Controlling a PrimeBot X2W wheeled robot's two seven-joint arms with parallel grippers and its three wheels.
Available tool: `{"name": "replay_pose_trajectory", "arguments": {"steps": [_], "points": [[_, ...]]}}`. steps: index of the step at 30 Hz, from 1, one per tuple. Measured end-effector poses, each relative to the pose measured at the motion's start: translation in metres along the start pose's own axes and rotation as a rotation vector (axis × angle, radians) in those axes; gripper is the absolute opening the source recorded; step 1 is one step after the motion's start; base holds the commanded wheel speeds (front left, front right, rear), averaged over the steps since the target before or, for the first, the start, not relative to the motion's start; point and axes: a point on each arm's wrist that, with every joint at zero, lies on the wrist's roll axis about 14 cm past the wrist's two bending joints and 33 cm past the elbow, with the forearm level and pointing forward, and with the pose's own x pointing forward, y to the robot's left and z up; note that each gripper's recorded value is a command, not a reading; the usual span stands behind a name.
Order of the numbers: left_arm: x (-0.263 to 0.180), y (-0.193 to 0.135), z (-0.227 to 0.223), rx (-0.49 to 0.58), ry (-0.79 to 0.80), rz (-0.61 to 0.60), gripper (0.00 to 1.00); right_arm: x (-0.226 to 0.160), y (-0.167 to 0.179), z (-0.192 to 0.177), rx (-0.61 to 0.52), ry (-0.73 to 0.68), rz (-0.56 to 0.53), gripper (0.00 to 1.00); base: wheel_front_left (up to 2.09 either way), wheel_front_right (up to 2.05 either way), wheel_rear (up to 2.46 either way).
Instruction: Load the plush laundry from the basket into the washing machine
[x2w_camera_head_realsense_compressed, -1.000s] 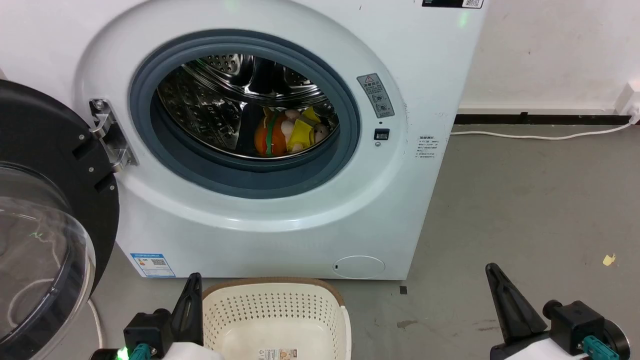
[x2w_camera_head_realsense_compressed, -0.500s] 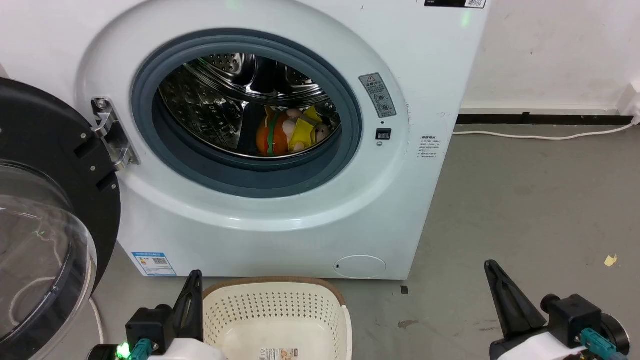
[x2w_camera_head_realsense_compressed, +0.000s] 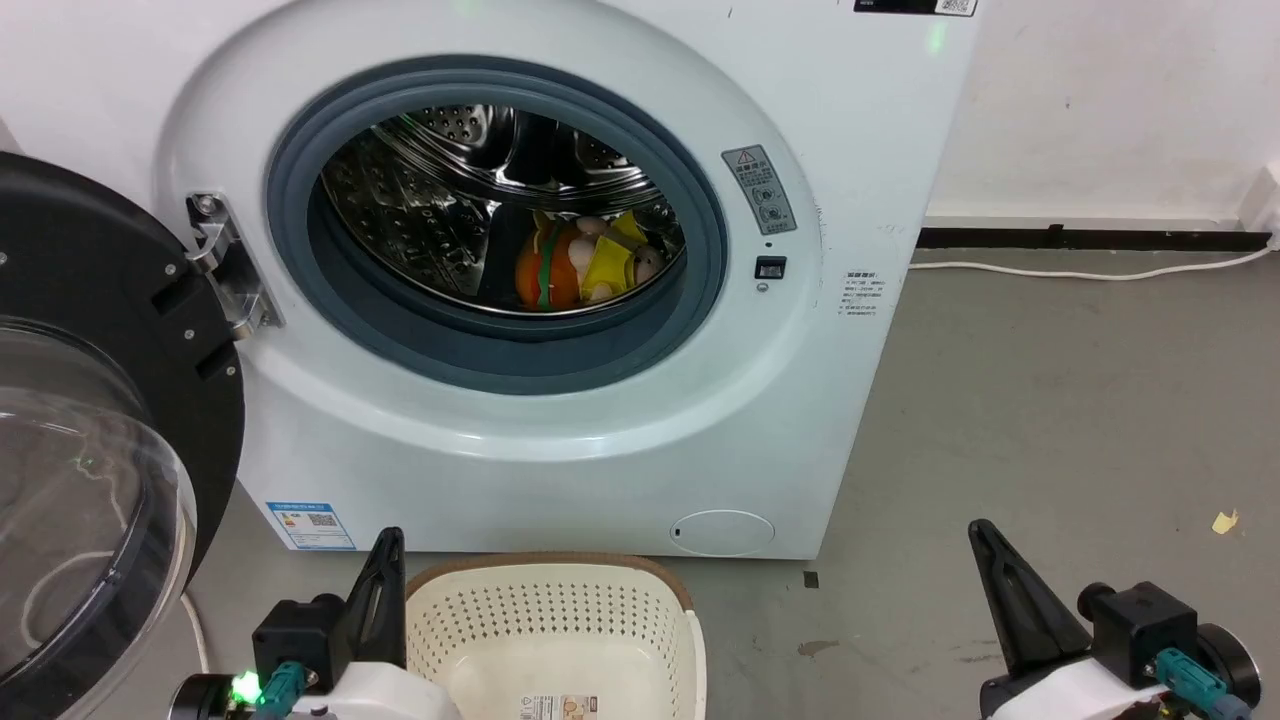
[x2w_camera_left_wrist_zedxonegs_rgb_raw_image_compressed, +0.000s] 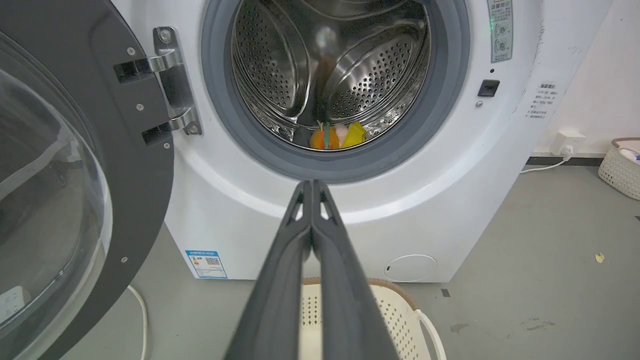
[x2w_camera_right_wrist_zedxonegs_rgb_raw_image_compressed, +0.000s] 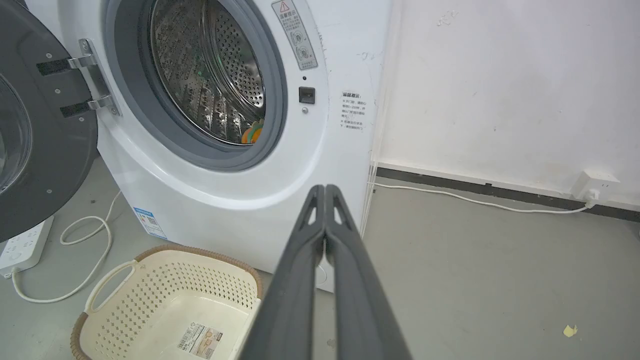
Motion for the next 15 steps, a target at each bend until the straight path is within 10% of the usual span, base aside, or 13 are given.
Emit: {"name": "replay_pose_trajectory", "arguments": {"steps": [15], "points": [[0.0009,0.0023,0.0008,0.026,0.014,0.005,0.00,0.0047,-0.0002,0.0015,-0.018,0.013,0.001,0.00,0.00,0.00,0.00]]}}
